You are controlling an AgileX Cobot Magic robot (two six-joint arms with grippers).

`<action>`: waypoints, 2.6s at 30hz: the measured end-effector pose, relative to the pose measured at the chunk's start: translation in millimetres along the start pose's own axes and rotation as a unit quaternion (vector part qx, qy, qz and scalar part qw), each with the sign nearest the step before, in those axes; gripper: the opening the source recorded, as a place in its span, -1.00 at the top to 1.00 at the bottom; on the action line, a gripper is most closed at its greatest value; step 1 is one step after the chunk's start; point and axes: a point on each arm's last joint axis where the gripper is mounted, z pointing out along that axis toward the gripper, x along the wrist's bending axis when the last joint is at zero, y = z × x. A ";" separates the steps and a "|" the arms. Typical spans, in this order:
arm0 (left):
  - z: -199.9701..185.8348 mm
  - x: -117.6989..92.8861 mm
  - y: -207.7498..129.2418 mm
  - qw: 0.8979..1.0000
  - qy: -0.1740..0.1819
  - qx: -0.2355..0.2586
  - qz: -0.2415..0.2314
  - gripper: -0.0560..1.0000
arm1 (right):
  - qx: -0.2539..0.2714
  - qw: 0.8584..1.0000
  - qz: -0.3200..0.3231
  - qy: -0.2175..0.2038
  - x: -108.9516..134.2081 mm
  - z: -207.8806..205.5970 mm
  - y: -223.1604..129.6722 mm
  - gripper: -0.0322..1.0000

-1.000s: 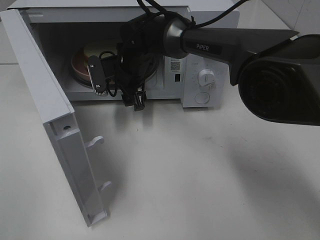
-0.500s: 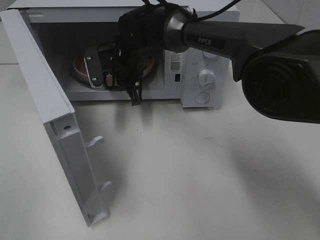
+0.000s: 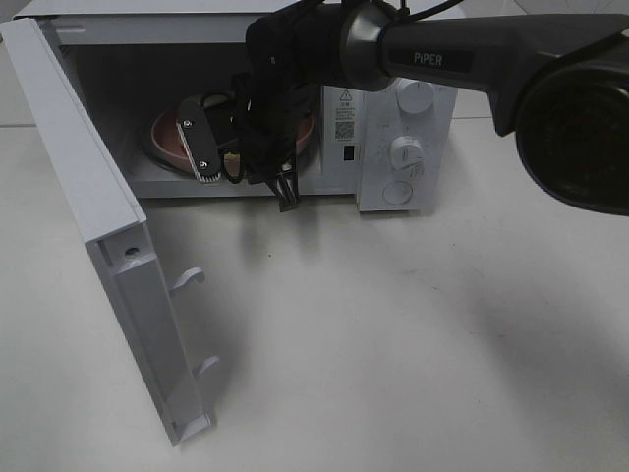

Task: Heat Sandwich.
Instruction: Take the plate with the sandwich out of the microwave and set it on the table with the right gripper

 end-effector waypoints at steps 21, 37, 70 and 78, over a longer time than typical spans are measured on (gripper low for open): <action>0.0 0.0 0.0 1.000 0.000 0.000 0.000 -0.99 | -0.019 0.998 -0.057 -0.026 34.0 -26.3 -7.4 0.68; 0.0 0.0 0.0 1.000 0.000 0.000 0.000 -0.99 | -0.035 0.994 -0.083 -0.069 63.2 -55.2 -14.0 0.68; 0.0 0.0 0.0 1.000 0.000 0.000 0.000 -0.99 | -0.050 0.989 -0.096 -0.105 144.8 -125.8 -33.2 0.68; 0.0 0.0 0.0 1.000 0.000 0.000 0.000 -0.99 | -0.049 0.989 -0.096 -0.100 170.8 -143.4 -41.0 0.68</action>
